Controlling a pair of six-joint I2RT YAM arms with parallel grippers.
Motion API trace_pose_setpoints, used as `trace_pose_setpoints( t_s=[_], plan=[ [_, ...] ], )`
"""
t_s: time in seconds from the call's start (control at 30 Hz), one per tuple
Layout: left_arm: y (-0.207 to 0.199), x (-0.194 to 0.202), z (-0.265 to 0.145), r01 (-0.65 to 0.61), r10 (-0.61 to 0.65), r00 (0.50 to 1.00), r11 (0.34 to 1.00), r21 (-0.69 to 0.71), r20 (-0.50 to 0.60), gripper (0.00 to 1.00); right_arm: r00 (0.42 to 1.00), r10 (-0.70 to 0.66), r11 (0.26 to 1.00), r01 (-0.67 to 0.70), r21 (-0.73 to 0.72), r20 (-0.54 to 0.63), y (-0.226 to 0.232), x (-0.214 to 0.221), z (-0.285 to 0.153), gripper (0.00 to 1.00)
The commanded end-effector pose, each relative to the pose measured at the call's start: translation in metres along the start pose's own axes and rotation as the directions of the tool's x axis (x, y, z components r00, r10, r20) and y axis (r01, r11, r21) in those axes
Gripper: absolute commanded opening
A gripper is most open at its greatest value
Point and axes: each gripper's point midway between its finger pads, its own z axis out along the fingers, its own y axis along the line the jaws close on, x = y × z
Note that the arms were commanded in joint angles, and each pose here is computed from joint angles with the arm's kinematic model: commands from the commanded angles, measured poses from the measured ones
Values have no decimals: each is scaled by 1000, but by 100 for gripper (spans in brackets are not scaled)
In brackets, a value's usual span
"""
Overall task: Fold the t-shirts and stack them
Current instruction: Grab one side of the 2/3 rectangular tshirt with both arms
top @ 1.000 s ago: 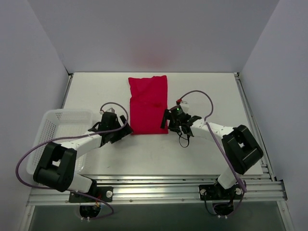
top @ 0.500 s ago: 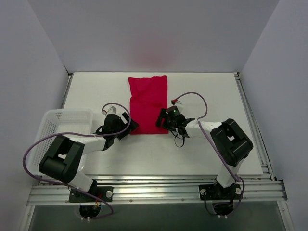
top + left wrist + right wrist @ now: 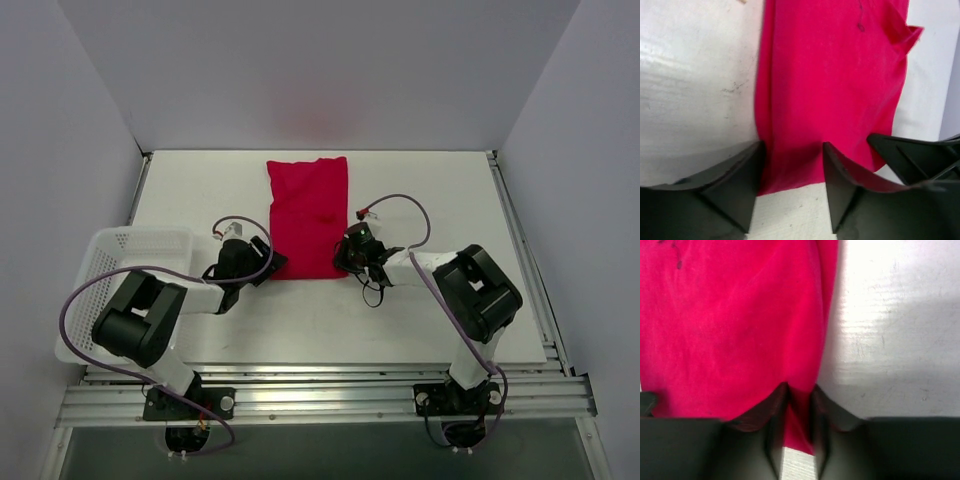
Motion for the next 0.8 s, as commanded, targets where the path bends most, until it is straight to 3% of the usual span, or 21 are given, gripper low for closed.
trace_pose_setpoints(
  t_s=[0.0,0.03,0.07,0.13,0.17,0.4,0.57,0.77],
  plan=[
    [42,33,-3,-17,6,995,993,-114,-101,57,995,-6,995,16,94,-101,-32,33,1,17],
    [42,34,-2,-21,9,995,993,-114,-103,49,995,-8,995,18,95,-104,-33,34,1,11],
    [42,34,-2,-25,13,994,993,-113,-105,23,994,-6,995,17,96,-105,-33,34,1,0],
    [43,34,-1,-38,25,994,992,-124,-105,5,994,-9,995,20,97,-106,-34,35,-1,0],
    [43,35,-2,-42,29,994,992,-123,-107,3,995,-9,996,18,92,-100,-33,34,-3,0],
    [33,42,-29,-85,73,992,988,-126,-102,2,996,-4,995,13,102,-84,-41,40,-31,0],
    [17,63,-66,-121,104,984,986,-112,-147,2,999,-13,994,17,104,-46,-40,44,-76,0],
    [-17,49,-120,-134,125,985,989,-68,-116,2,1000,6,998,-7,64,21,-30,30,-133,0]
  ],
)
